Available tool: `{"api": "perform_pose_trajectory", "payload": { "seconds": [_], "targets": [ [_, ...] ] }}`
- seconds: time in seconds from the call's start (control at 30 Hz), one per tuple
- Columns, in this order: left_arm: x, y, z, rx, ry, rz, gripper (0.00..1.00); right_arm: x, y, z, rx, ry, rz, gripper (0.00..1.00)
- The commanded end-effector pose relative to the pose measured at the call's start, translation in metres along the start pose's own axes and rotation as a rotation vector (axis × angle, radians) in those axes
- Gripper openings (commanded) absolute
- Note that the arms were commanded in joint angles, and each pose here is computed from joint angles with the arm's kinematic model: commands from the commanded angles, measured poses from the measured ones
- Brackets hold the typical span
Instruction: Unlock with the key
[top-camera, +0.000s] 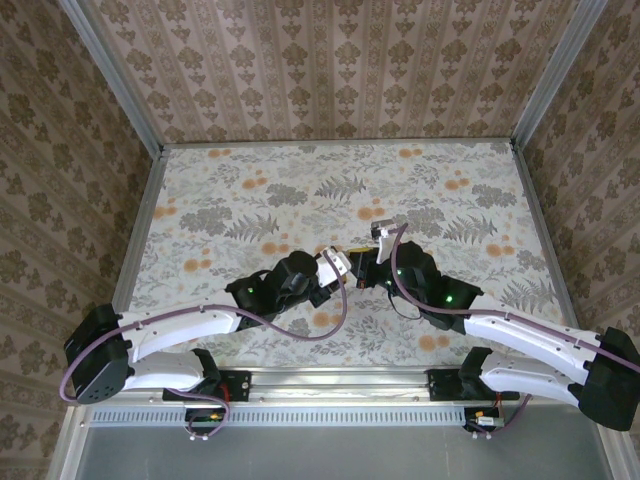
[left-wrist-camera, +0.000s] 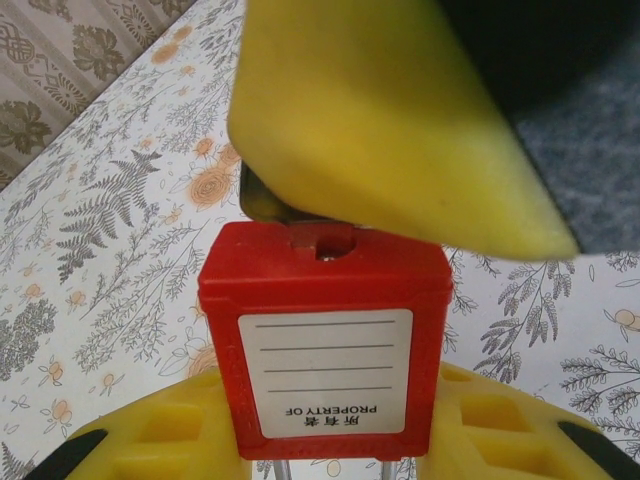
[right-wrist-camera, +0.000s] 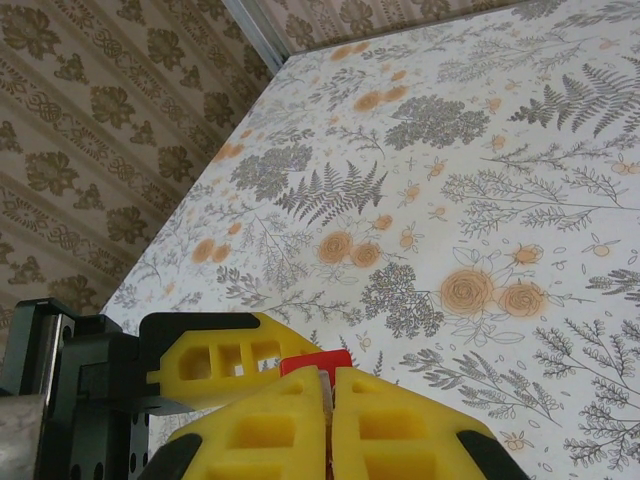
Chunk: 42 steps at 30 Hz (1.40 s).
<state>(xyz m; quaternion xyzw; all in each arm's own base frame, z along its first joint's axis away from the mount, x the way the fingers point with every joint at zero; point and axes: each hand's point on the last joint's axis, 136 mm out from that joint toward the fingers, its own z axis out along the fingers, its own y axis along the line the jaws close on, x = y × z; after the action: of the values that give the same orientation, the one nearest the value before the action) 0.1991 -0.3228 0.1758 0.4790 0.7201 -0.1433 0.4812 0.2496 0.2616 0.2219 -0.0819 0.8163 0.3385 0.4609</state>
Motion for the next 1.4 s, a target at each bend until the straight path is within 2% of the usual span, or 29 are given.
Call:
{"api": "perform_pose_trajectory", "payload": {
  "seconds": [0.0, 0.13, 0.6, 0.93, 1.13, 1.37],
  "targets": [
    [-0.069, 0.013, -0.021, -0.02, -0.247, -0.058, 0.3, 0.027, 0.007, 0.0, -0.034, 0.127, -0.024, 0.09],
    [-0.066, 0.013, -0.021, -0.022, -0.243, -0.06, 0.3, 0.024, 0.008, -0.001, -0.032, 0.115, -0.019, 0.12],
    [-0.024, 0.008, -0.009, -0.043, -0.17, -0.085, 0.29, 0.005, 0.01, -0.016, -0.027, 0.061, -0.01, 0.27],
    [-0.016, 0.015, -0.004, -0.087, -0.098, -0.032, 0.29, -0.028, -0.002, -0.055, 0.041, -0.031, -0.038, 0.43],
    [-0.018, 0.025, -0.012, -0.157, 0.007, 0.103, 0.29, -0.036, -0.016, -0.069, 0.016, -0.003, 0.02, 0.46],
    [-0.026, 0.023, -0.019, -0.289, 0.07, 0.384, 0.28, -0.055, -0.014, -0.074, -0.14, 0.041, 0.15, 0.4]
  ]
}}
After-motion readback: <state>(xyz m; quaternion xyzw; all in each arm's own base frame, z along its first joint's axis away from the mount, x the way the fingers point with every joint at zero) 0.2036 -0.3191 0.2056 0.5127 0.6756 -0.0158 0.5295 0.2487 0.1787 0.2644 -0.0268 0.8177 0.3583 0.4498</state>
